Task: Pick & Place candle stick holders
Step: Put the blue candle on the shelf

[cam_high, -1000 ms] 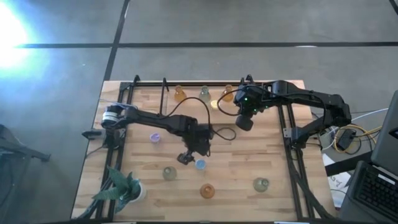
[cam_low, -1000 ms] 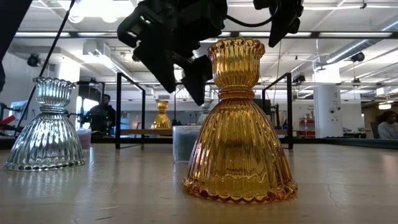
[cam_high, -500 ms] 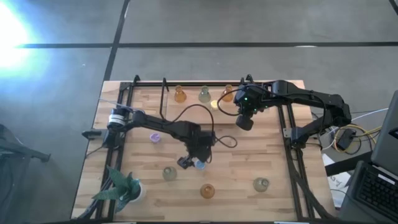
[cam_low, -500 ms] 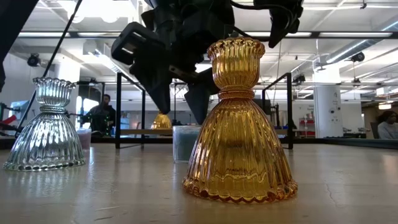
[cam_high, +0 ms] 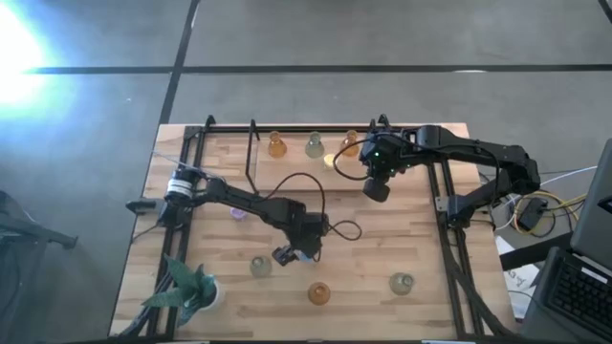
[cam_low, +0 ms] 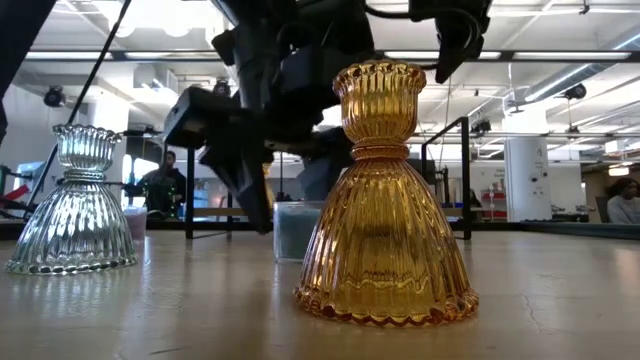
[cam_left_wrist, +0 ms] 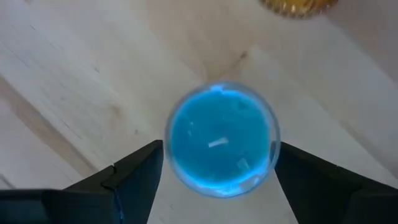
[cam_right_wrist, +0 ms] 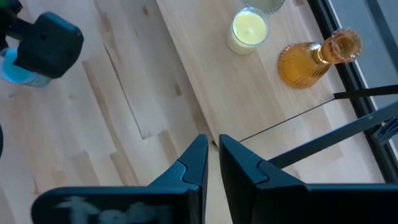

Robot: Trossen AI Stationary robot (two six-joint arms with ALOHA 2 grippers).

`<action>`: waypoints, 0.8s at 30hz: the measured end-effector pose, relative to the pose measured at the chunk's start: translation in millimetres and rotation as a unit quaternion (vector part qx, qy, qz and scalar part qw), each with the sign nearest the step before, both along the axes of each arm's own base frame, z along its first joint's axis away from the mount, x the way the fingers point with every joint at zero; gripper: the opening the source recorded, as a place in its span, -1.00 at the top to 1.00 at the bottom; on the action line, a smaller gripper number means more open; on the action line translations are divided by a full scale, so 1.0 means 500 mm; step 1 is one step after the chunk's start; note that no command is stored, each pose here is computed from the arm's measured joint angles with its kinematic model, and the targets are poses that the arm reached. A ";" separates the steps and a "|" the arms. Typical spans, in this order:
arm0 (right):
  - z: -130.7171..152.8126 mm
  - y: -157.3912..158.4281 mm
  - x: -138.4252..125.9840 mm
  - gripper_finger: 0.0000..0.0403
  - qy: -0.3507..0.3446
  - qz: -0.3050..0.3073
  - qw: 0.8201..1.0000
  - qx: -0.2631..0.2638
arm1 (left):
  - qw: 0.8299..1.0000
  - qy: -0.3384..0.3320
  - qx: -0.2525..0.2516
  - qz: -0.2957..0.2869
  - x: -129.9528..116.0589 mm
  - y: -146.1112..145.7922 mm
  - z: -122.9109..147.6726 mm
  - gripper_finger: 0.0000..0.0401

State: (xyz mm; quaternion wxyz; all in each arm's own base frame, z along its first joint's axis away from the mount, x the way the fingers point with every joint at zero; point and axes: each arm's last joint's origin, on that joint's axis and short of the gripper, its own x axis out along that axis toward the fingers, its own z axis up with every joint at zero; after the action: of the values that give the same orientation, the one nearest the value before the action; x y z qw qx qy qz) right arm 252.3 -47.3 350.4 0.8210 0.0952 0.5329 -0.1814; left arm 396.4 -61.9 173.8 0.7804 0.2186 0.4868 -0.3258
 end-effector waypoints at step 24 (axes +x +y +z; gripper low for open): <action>-0.006 0.000 0.000 0.83 0.004 0.000 1.000 0.001 | 1.000 -0.026 -0.017 -0.003 0.007 -0.011 -0.022 -0.31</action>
State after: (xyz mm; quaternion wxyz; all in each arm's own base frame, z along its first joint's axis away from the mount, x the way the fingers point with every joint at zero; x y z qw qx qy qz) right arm 252.5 -47.3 347.3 0.8188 0.0950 0.5362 -0.1816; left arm 400.0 -67.5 163.0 0.7956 0.2154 0.4598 -0.3304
